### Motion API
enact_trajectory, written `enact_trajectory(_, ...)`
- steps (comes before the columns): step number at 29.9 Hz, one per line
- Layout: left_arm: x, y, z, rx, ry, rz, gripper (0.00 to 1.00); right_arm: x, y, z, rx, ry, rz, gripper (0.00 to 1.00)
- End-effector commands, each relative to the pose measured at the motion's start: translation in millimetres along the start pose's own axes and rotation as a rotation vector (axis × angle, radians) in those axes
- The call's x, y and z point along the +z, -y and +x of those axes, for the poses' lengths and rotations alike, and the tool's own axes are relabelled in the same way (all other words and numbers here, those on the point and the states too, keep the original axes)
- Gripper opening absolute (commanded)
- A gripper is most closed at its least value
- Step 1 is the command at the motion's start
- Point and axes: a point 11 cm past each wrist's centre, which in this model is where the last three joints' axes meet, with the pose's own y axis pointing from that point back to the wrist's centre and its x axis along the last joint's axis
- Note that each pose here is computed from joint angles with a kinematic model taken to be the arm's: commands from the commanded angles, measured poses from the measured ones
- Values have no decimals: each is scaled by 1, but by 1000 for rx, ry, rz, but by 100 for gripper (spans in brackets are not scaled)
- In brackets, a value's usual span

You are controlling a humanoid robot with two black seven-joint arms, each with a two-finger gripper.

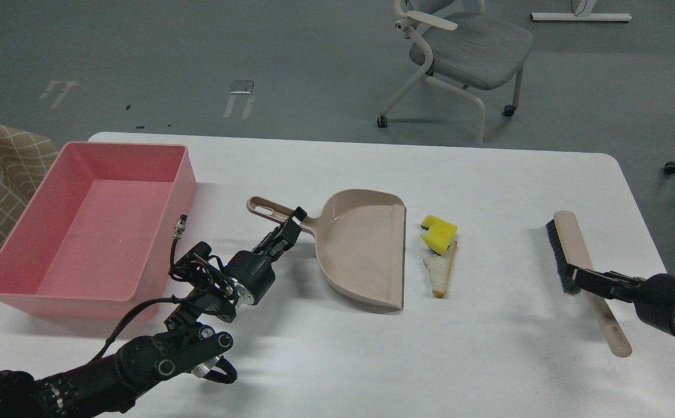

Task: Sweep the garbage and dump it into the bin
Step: 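Reach the right gripper to the wooden brush handle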

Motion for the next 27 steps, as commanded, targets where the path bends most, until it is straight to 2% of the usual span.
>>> enact_trajectory(1, 0, 0, 0, 1, -2, -1, 16, -1, 1, -1, -6, -9, -1, 98)
enact_trajectory(5, 0, 0, 1, 2, 0, -2, 16, -2, 1, 9, 8, -32, -2, 96)
enact_trajectory(20, 7, 2, -1, 1, -15, -12, 16, -2, 4, -5, -47, -75, -15, 93)
enact_trajectory(22, 7, 2, -1, 1, -14, -11, 16, -2, 5, -6, -49, -81, -17, 85)
enact_trajectory(23, 7, 2, -1, 1, -14, -11, 16, -1, 5, -7, -52, -89, -21, 74)
enact_trajectory(25, 7, 2, 0, 9, -11, -12, 16, 0, 4, -7, -54, -100, -28, 65)
enact_trajectory(27, 7, 2, 0, 10, -10, -12, 16, 0, 4, -7, -56, -100, -30, 63)
